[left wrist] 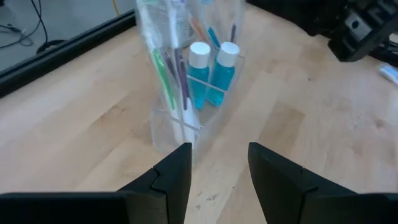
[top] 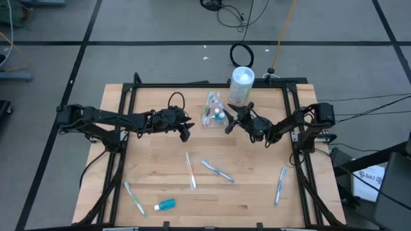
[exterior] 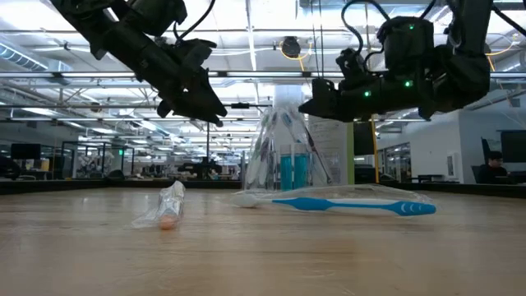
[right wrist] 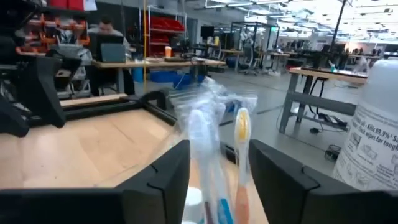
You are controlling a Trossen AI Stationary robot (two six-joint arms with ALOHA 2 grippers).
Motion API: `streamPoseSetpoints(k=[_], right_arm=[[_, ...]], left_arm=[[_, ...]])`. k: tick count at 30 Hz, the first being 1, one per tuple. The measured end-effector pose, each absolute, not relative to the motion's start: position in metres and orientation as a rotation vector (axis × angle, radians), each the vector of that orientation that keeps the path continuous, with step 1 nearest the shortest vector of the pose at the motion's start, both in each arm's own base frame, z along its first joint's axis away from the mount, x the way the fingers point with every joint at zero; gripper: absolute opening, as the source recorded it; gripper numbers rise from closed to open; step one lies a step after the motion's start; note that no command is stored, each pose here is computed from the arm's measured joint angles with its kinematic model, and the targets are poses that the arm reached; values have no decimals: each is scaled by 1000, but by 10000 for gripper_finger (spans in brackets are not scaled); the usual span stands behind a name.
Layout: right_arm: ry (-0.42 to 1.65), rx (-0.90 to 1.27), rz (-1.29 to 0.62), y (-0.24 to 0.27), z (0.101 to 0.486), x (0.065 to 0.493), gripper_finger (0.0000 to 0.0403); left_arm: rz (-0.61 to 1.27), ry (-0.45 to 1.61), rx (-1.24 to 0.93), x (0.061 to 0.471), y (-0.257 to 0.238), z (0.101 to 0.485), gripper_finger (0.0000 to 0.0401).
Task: Pick & Place toothbrushing station
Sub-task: Put the green toothbrush into the transparent organizer
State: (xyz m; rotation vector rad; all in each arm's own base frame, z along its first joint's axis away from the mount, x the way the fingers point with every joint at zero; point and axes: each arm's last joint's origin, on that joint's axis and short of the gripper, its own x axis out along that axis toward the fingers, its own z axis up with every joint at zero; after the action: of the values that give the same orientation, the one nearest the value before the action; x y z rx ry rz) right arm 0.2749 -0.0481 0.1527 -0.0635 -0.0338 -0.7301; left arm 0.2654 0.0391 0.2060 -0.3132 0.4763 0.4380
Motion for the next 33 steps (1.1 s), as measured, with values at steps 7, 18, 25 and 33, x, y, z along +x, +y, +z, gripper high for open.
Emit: streamPoseSetpoints(k=[7, 18, 25, 33], right_arm=[[-111, -121, -681, -29, 184, 269, 176], [-200, -218, -609, -3, 219, 256, 170], [-200, -218, -619, -6, 220, 256, 169], [-198, -221, -643, -12, 220, 255, 168]], left_arm=[[358, 521, -378, 265, 24, 203, 161], [284, 669, -683, 258, -16, 192, 161], [25, 905, -981, 249, -56, 190, 161], [209, 1285, -1336, 219, -102, 178, 161]])
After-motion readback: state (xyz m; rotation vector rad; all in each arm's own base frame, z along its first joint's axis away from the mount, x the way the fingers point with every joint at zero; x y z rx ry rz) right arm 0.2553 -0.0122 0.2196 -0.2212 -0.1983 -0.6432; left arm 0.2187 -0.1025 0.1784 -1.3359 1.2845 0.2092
